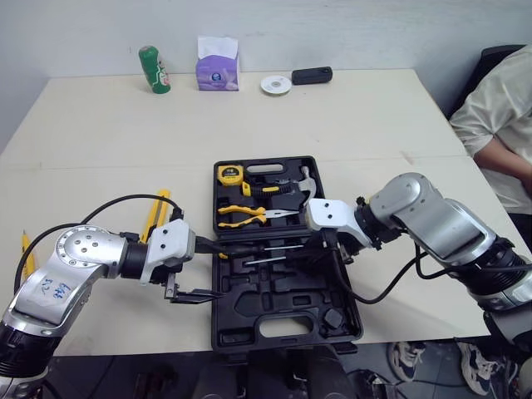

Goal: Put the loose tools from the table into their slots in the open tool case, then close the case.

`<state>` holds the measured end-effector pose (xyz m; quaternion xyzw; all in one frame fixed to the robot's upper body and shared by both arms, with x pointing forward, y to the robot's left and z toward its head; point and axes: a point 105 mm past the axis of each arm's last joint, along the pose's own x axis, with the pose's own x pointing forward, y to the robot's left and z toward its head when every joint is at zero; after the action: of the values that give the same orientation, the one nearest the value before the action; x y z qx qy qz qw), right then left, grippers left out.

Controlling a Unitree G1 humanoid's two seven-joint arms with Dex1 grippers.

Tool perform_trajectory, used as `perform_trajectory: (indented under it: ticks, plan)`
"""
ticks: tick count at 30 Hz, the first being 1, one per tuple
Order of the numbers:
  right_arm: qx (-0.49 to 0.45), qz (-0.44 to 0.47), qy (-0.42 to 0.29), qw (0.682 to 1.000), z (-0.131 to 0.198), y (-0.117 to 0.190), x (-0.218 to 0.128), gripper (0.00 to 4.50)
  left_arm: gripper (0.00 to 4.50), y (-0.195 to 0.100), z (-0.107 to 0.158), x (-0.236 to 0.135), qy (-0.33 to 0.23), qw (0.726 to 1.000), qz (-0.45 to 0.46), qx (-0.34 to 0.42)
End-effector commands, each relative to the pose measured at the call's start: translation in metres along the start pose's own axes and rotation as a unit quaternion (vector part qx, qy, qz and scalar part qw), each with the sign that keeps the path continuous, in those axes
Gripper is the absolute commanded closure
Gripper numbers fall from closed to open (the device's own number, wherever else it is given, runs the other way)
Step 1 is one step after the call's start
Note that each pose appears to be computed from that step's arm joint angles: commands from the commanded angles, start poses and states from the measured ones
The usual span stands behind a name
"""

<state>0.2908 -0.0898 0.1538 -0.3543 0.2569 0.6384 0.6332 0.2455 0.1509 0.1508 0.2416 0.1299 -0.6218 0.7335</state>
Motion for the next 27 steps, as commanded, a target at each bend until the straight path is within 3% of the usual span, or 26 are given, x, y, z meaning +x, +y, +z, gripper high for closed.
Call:
perform_trajectory:
  ticks: [1, 15, 22, 23, 27]
  plan:
    - [-0.015, 0.001, -0.003, 1.0, 0.004, 0.003, -0.003, 3.46, 0.0, -0.001, 0.008, 0.001, -0.006, 1.0, 0.002, 0.021]
    - [0.003, -0.01, -0.009, 1.0, 0.005, -0.002, 0.0, 3.46, 0.0, 0.005, 0.011, 0.004, -0.019, 1.0, 0.007, 0.024]
    - [0.008, -0.03, -0.038, 0.999, 0.018, -0.006, -0.017, 0.31, 0.0, 0.013, 0.012, 0.002, -0.015, 0.999, 0.009, 0.037]
    - [0.003, -0.036, -0.049, 0.998, 0.021, -0.007, -0.019, 0.04, 0.0, 0.014, 0.013, 0.003, -0.016, 0.999, 0.009, 0.04]
    - [-0.028, -0.077, -0.15, 0.985, 0.037, -0.011, -0.021, 0.04, 0.0, 0.02, 0.017, 0.004, -0.02, 0.999, 0.013, 0.046]
